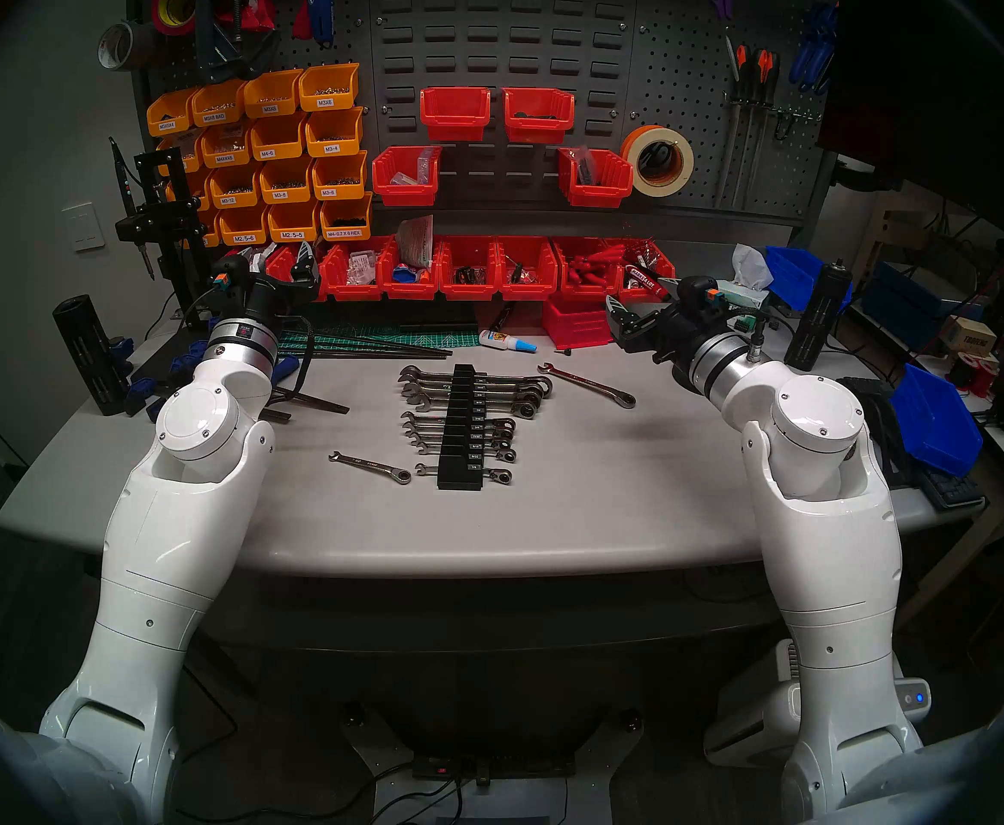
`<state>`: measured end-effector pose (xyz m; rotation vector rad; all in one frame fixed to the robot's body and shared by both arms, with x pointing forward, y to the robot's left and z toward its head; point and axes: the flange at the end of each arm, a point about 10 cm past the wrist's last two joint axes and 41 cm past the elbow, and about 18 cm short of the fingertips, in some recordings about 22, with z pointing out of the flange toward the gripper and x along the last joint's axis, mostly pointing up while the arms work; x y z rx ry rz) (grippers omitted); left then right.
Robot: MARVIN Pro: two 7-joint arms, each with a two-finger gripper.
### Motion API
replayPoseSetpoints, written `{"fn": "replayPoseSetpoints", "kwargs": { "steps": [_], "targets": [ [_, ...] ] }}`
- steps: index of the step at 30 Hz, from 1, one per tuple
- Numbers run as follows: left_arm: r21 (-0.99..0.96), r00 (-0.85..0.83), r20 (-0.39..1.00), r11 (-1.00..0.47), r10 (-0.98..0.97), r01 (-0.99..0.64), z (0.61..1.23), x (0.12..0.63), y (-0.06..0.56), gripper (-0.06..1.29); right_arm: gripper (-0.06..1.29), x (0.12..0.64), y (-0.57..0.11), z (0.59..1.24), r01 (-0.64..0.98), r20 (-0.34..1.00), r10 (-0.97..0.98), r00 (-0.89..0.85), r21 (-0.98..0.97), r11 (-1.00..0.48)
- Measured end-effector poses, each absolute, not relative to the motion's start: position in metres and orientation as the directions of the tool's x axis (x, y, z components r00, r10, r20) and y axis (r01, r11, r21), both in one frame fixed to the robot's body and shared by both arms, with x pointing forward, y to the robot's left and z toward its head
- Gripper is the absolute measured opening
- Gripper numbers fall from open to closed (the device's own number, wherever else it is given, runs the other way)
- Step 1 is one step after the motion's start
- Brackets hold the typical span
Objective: Put the wrenches on the table into the correct slot in the case
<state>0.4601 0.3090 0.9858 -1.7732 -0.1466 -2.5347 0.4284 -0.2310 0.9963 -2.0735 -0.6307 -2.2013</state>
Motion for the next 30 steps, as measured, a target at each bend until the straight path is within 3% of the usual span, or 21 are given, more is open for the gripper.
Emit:
{"fn": "replayPoseSetpoints", "kwargs": {
  "steps": [15,30],
  "targets": [
    [0.052,-0.343,0.939,-0.995,0.018,0.091,0.986,0.46,0.309,1.23,1.22,0.418,-0.235,0.982,0.443,0.908,0.398,0.131,0.305,-0.843],
    [0.052,-0.342,0.94,-0.995,0.018,0.091,0.985,0.46,0.309,1.23,1.22,0.435,-0.259,0.99,0.544,0.863,0.46,0.209,0.288,-0.788]
  ]
}}
